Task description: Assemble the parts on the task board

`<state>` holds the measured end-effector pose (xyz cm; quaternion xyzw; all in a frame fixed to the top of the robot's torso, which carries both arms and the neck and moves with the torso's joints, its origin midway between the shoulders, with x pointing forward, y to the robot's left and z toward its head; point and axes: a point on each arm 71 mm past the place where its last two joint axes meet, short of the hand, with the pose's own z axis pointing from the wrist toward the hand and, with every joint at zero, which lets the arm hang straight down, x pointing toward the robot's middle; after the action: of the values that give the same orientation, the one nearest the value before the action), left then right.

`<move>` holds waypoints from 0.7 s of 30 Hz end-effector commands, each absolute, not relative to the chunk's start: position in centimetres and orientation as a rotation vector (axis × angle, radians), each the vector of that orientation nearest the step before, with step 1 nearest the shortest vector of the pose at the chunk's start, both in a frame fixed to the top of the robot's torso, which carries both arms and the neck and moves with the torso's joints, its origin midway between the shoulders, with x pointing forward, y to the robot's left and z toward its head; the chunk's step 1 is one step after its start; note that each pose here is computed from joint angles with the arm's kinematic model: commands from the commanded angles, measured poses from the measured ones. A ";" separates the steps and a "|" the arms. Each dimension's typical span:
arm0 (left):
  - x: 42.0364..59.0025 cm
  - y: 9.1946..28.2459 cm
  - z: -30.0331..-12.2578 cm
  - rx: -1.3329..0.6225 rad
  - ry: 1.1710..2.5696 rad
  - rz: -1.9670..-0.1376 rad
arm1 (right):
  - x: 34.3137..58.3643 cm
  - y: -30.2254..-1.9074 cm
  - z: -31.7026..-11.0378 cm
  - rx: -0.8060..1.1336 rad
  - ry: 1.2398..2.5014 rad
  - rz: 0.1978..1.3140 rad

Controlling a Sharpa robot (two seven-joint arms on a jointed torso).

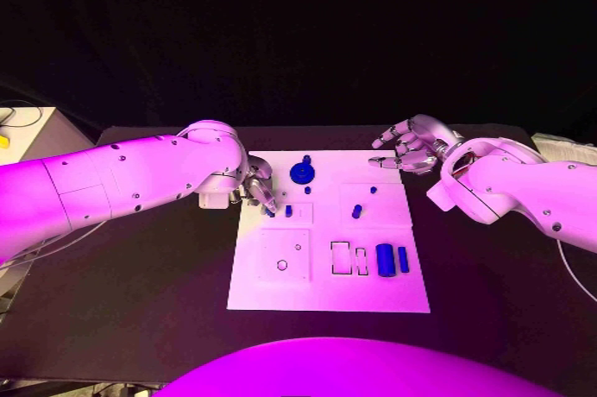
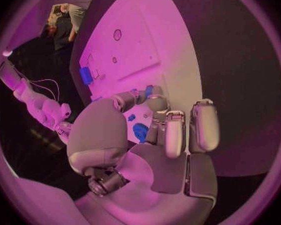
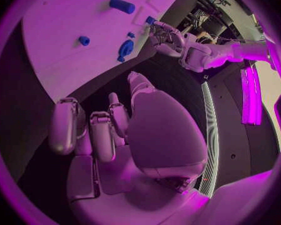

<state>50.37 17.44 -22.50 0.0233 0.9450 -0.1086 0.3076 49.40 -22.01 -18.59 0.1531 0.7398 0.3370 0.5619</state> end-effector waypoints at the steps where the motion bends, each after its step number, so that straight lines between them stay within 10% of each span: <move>1: 50.2 17.6 -23.0 0.083 2.506 -0.260 | 49.3 -21.8 -18.6 0.343 1.749 0.806; 21: 49.5 17.0 -23.3 0.091 2.495 -0.280 | 49.3 -21.9 -18.7 0.343 1.750 0.806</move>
<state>49.96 17.36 -22.60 0.0266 0.9427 -0.1084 0.3144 49.39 -22.02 -18.61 0.1531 0.7399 0.3371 0.5617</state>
